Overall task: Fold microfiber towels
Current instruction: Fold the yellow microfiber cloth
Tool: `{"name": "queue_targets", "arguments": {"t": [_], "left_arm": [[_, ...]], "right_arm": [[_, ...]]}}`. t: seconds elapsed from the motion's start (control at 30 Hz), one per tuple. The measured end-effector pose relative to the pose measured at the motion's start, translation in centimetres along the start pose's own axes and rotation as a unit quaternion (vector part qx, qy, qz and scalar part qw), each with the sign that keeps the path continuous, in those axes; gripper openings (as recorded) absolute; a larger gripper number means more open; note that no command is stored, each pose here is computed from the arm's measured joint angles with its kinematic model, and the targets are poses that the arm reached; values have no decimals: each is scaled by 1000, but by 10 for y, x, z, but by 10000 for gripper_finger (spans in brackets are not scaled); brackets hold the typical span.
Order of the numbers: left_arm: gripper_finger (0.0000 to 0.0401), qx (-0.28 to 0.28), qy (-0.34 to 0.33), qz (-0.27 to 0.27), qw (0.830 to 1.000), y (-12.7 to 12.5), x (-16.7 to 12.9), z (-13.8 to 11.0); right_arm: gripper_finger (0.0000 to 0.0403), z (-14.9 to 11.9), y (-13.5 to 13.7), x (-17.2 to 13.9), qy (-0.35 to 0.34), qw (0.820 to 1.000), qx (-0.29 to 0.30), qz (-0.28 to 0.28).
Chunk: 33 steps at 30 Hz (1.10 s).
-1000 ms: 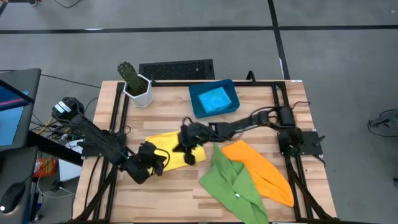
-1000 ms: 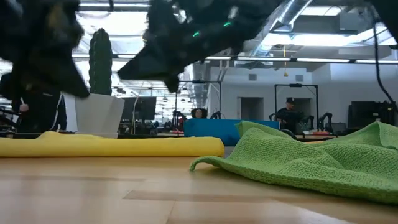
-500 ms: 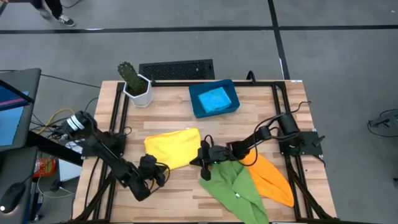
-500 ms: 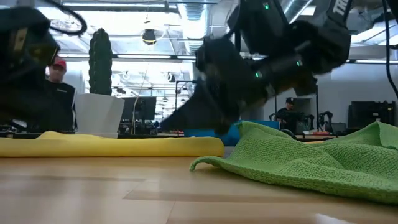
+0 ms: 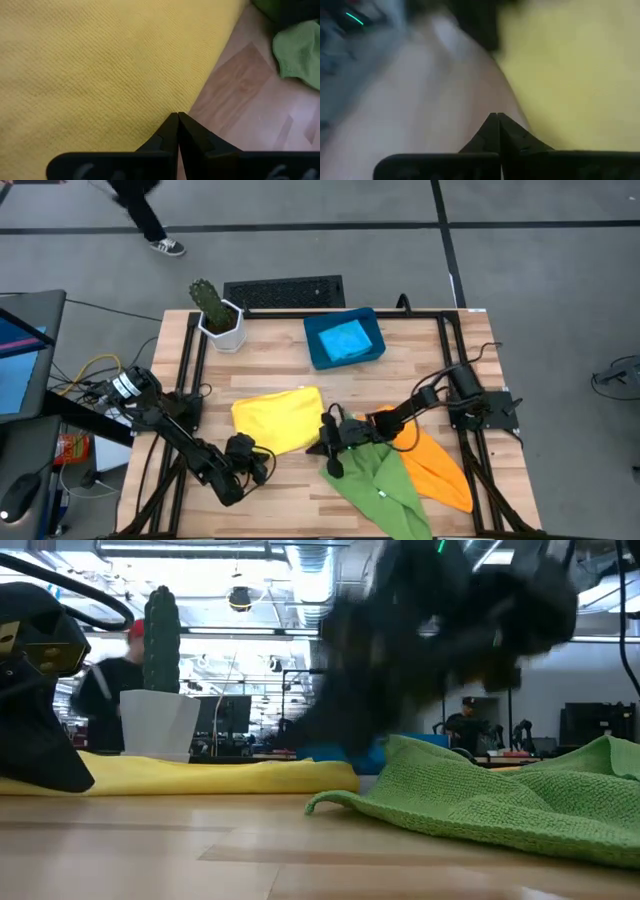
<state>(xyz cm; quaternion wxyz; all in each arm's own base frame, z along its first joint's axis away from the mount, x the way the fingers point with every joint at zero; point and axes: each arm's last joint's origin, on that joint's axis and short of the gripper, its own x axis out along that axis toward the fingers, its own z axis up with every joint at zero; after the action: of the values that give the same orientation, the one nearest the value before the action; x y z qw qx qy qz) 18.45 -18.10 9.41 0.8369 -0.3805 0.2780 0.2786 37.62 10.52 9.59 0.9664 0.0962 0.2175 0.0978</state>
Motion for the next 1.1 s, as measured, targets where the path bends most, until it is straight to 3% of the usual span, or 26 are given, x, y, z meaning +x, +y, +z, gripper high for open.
{"name": "queue_targets", "arguments": {"t": [0.1,0.2,0.33,0.57,0.73,0.9,1.1], "left_arm": [[0,-1,0,0,1000,0,0,0],[0,-2,0,-1,1000,0,0,0],[0,-3,1,-1,1000,0,0,0],[0,-12,3,-1,1000,0,0,0],[0,-32,20,-12,999,-6,-7,4],[0,-12,9,-32,999,-17,-21,17],[0,-16,-30,-35,999,-17,-23,22]], "right_arm": [[9,19,-2,-5,-39,999,-18,-14],[18,8,-19,-1,-13,999,-15,-47],[21,-16,-30,8,19,998,8,-52],[12,-40,-24,15,35,998,2,-45],[26,-23,-22,5,35,999,1,-34],[14,8,-15,-5,-18,999,-34,-24],[19,9,-10,-8,-7,999,-30,-25]]}}
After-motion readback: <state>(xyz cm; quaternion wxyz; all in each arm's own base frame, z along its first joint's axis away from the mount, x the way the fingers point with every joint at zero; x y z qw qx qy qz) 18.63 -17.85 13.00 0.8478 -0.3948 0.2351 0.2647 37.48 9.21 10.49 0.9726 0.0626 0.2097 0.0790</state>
